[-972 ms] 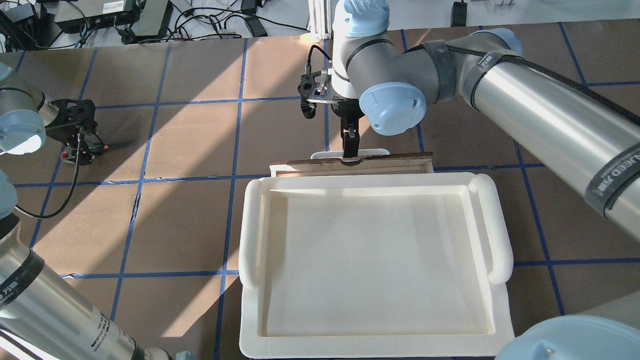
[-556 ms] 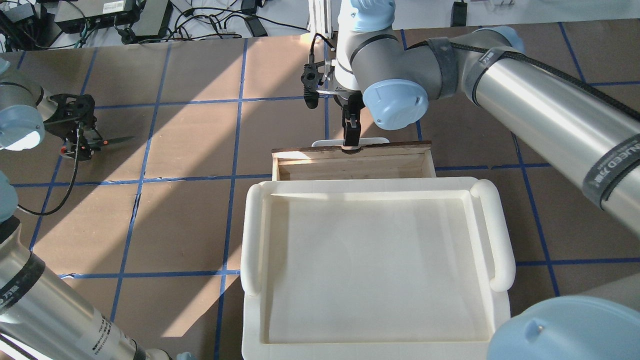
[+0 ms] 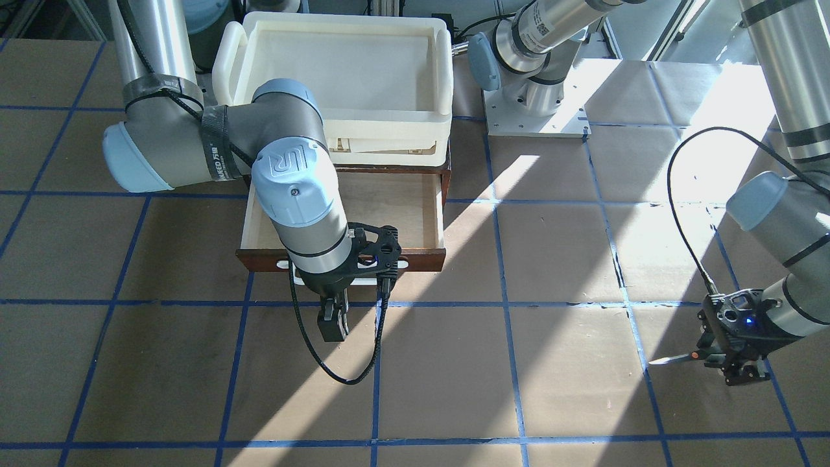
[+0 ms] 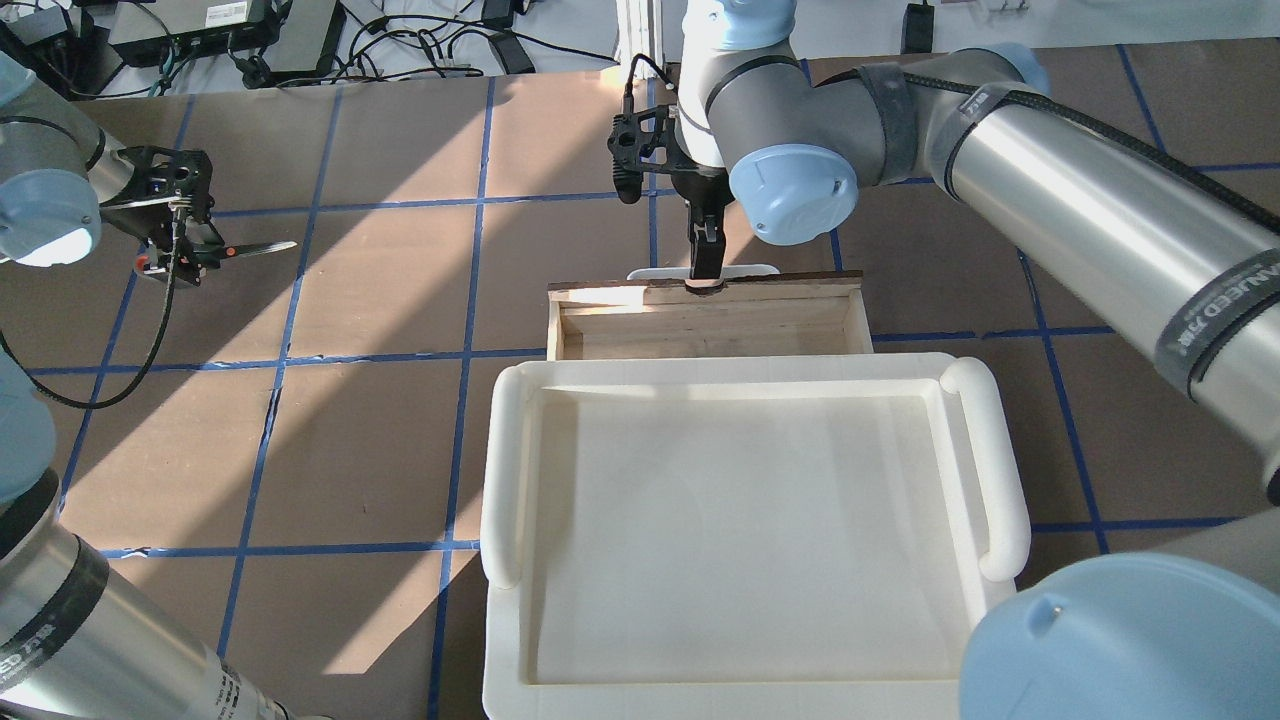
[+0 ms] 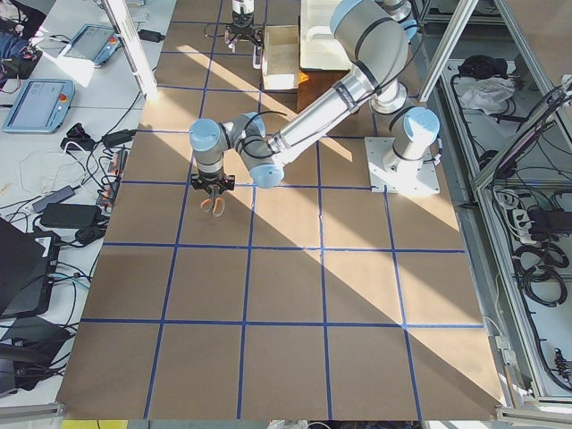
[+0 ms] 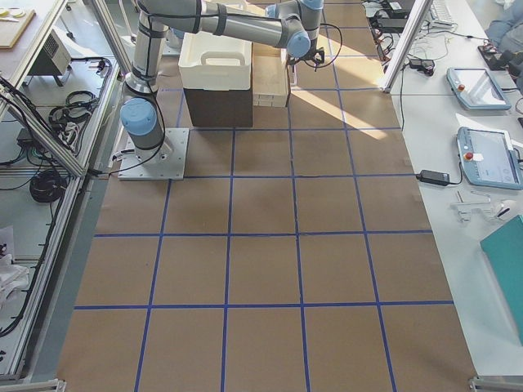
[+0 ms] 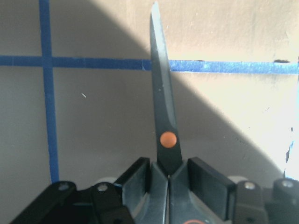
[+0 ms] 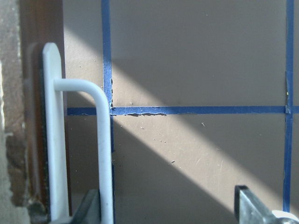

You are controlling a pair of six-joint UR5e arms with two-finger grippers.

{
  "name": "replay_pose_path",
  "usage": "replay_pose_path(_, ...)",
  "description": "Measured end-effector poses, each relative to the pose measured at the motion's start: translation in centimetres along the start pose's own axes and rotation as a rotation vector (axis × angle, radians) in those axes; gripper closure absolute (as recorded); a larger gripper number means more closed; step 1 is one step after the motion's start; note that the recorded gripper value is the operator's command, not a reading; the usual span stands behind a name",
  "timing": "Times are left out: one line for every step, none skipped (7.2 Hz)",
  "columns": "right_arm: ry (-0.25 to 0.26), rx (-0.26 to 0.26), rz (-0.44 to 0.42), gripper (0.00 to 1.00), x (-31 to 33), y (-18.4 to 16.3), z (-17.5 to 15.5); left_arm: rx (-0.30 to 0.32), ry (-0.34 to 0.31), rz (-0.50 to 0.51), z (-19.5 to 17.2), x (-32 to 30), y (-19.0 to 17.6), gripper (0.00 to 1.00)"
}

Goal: Place scissors in drawer with both arms

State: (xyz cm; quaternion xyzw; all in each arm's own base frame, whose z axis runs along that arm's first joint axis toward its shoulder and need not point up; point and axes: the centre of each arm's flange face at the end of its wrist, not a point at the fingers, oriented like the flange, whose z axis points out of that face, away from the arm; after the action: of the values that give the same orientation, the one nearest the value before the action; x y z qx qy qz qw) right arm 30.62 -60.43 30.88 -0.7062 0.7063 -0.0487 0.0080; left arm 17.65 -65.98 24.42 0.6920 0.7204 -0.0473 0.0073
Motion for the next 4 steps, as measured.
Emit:
replay_pose_path(0.001, 0.001, 0.000, 0.00, 0.3, 0.0, 0.1, 0.004, 0.005, -0.004, -1.4, 0.1, -1.5, 1.00)
replay_pose_path(0.004, 0.003, 0.001, 0.00, 0.5, -0.1, 0.0, 0.007, 0.010, -0.004, -2.9, 0.4, -2.6, 1.00)
replay_pose_path(0.009, 0.006, 0.003, 0.00, 0.8, 0.0, -0.2, 0.010, 0.017, -0.007, -4.3, 0.8, -3.4, 1.00)
replay_pose_path(0.012, 0.008, 0.005, 0.00, 1.0, 0.1, -0.3, 0.012, 0.022, -0.014, -5.8, 1.3, -3.9, 1.00)
